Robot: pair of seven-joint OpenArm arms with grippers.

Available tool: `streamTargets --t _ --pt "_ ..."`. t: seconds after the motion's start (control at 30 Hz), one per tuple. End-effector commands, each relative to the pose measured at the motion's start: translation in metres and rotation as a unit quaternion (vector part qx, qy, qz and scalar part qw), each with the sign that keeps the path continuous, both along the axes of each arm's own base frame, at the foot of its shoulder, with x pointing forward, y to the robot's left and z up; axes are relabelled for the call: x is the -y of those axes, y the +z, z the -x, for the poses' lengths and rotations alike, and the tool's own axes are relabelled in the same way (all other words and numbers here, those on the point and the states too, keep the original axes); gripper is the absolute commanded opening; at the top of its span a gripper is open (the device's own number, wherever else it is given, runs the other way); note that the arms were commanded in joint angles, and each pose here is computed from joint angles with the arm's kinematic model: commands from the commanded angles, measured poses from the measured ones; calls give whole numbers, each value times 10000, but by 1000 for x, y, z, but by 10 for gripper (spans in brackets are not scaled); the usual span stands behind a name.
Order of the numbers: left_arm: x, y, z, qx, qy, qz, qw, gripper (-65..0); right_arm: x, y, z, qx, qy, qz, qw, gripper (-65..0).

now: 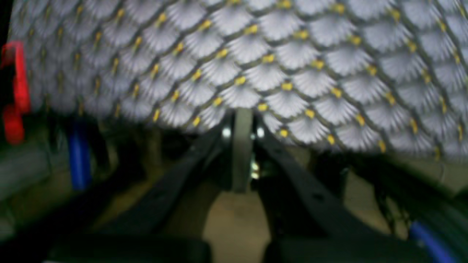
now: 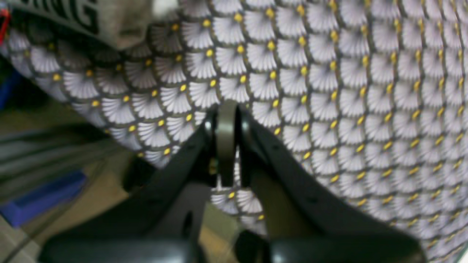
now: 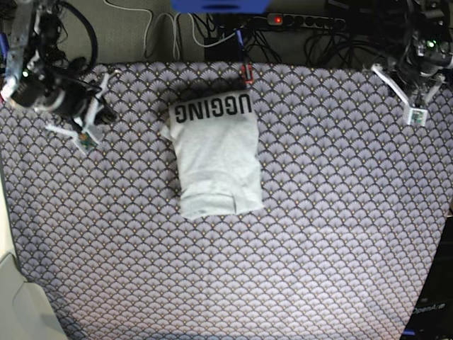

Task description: Fold the T-shirt properly

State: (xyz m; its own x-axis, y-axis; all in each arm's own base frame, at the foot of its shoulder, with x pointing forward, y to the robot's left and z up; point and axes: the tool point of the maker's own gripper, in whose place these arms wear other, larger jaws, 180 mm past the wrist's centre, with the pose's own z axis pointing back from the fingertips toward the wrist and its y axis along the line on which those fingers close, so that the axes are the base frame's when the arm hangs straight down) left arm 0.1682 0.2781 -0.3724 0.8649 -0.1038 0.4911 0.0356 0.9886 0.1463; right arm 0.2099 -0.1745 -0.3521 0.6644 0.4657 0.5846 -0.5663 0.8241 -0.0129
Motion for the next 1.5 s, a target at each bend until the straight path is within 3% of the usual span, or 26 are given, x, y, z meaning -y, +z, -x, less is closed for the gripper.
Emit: streamTargets --t 0.0,0.2,0.3,0.47,0.53,0.67,0.8,1.03,1.3,1.33,1.47 --pt "-2 4 2 5 -132 -106 9999 -647 6 3 7 49 -57 -9 10000 -650" --pt "3 -11 28 -429 -284 -120 9986 -647 23 -16 66 -415 -437 -130 9981 -650" --pt "12 -25 43 -807 -572 -374 9944 -647 25 -21 90 -555 -556 -236 9966 -650" --pt "30 -69 80 -1468 -914 -482 9838 -647 29 -38 136 -1045 -743 -365 9911 -650" --pt "34 -89 97 -1659 -894 -411 9812 -647 39 -50 151 -1246 -815 -165 9887 -650" --pt "44 -127 141 -2102 -740 -154 9747 -647 64 -93 190 -1780 -1126 301 9771 -650" --pt "51 -168 180 -2405 -459 178 9694 -647 79 -145 215 -2155 -1570 290 9634 -650" --pt "62 -238 207 -2510 68 196 9678 -647 77 -233 242 -2575 -2498 -354 9327 -650" --pt "91 -283 209 -2480 -42 67 9687 -647 43 -267 225 -2423 -3007 -1086 9160 -650" --pt "94 -285 208 -2468 -2 23 9691 -647 38 -270 220 -2369 -3078 -1098 9149 -650" --pt "96 -288 186 -2304 111 -210 9728 -647 51 -285 209 -2137 -3175 -173 9237 -650"
